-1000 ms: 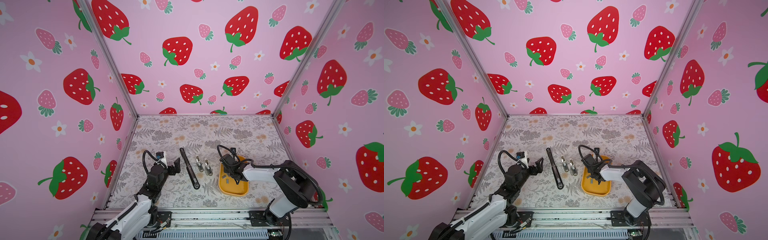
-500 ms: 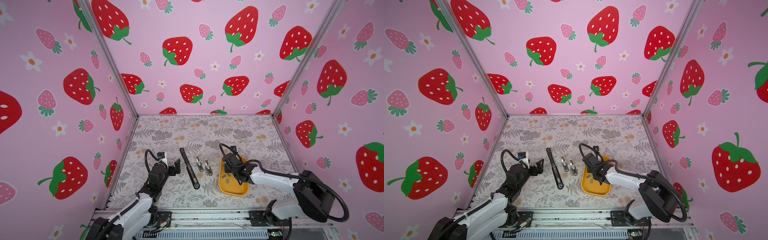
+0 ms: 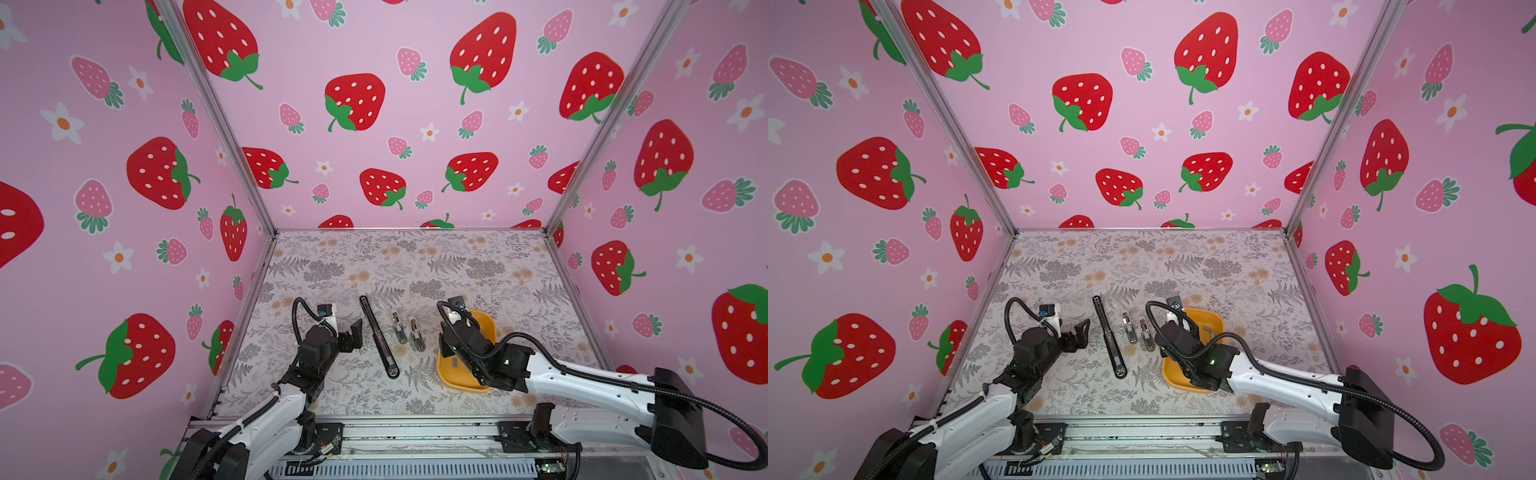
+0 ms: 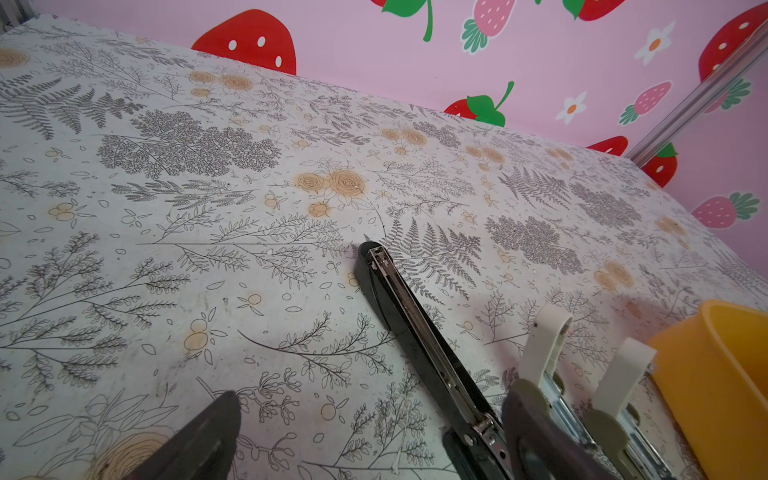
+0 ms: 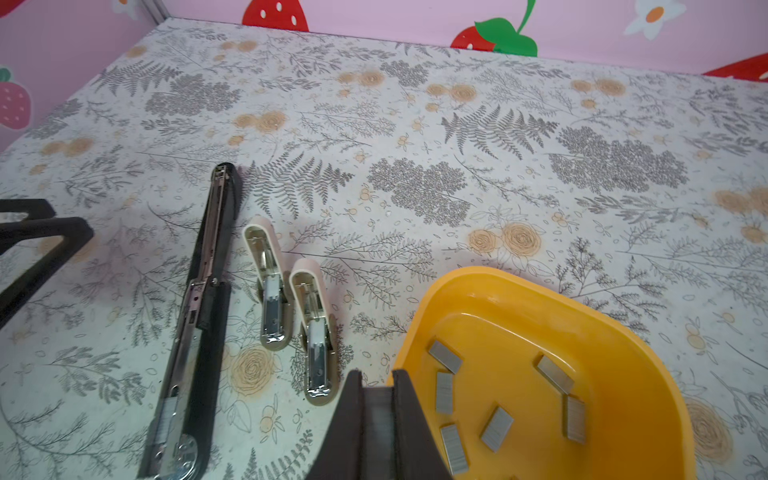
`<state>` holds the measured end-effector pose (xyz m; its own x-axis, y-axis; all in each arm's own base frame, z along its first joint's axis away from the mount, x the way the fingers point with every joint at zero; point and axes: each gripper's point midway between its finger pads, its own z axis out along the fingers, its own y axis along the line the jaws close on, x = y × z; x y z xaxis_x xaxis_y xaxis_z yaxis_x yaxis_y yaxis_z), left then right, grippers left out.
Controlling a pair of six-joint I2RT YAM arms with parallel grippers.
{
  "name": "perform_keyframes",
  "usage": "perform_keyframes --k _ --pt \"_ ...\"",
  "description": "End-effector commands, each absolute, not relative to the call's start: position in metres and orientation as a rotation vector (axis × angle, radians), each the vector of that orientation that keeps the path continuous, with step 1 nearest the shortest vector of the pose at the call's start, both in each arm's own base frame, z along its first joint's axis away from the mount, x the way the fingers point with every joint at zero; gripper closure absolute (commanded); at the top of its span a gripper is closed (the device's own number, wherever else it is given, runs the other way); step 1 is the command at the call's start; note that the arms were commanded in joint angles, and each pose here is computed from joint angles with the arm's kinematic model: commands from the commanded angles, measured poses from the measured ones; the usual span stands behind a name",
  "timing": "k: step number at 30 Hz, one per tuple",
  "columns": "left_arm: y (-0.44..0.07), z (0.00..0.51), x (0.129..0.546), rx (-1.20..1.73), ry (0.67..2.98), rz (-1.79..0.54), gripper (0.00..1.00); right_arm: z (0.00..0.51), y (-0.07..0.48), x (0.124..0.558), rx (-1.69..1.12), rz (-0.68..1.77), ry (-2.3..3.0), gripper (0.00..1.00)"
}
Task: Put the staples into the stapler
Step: 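Lift the strip and carry it over the nearer beige mini stapler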
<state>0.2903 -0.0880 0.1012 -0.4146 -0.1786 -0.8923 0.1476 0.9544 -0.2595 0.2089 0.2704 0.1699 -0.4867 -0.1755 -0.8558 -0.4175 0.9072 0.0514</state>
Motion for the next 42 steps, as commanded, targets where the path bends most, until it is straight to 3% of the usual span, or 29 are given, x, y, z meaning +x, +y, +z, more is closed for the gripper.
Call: perform_keyframes --k 1,17,42 --pt "-0.094 0.126 0.298 -0.003 1.890 -0.383 0.01 0.190 0.285 0.202 -0.469 0.316 2.018 0.94" --pt "-0.098 0.126 0.296 0.018 1.886 -0.389 0.01 0.158 0.351 0.176 -0.653 0.428 1.994 0.93" --pt "-0.096 0.126 0.299 0.009 1.888 -0.367 0.01 0.122 0.375 0.201 -0.669 0.352 2.003 0.93"
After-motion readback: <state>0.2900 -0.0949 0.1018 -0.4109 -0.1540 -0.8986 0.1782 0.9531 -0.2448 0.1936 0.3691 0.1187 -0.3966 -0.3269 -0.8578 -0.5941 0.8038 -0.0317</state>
